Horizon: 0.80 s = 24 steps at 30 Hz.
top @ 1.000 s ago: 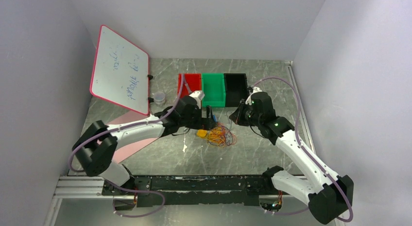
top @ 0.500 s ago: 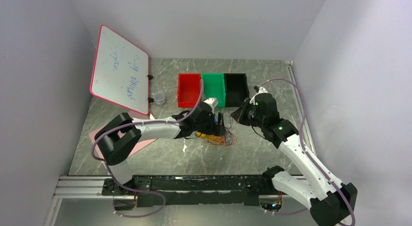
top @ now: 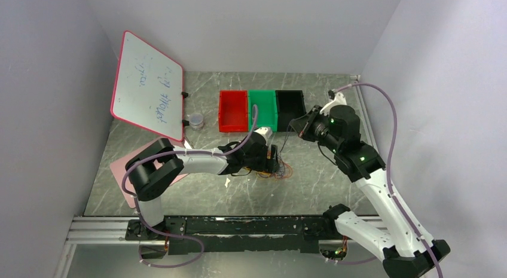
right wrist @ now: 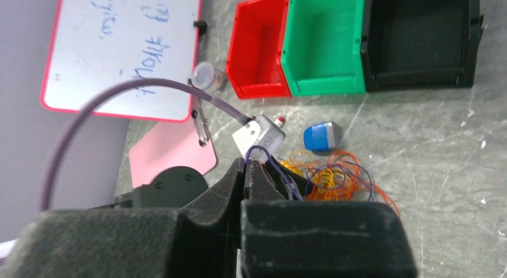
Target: Untangle the cables
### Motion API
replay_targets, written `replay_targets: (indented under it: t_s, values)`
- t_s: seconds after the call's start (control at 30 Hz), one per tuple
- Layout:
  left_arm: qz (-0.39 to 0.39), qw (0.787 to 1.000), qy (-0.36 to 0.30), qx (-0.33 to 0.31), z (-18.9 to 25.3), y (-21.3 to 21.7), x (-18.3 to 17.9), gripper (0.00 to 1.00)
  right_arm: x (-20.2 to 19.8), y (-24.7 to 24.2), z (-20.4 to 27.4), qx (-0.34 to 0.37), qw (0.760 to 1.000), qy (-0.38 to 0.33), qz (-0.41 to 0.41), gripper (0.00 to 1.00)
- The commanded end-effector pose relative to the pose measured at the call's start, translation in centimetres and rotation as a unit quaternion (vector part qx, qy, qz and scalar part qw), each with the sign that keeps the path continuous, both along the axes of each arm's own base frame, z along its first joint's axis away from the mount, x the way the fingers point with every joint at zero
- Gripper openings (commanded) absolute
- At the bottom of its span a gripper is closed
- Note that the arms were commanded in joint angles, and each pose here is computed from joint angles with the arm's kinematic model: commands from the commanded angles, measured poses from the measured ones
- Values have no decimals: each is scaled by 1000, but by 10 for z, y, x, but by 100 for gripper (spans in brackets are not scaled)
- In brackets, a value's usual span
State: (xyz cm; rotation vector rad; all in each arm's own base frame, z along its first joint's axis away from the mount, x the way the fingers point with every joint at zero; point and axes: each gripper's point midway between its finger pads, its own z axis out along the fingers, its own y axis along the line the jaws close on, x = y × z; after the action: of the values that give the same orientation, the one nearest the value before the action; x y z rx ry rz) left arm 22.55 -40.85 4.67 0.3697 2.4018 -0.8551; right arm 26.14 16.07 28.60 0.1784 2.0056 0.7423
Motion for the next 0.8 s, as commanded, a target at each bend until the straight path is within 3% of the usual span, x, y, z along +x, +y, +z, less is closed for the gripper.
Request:
replay_targets:
  t_s: [0.0, 0.77]
  values:
    - [15, 1000, -2, 20, -17, 7, 1, 79, 3, -11, 62, 12, 997, -74, -23, 0]
    - [35, 998, 2, 47, -31, 25, -1, 66, -16, -73, 211, -41, 962, -241, -117, 0]
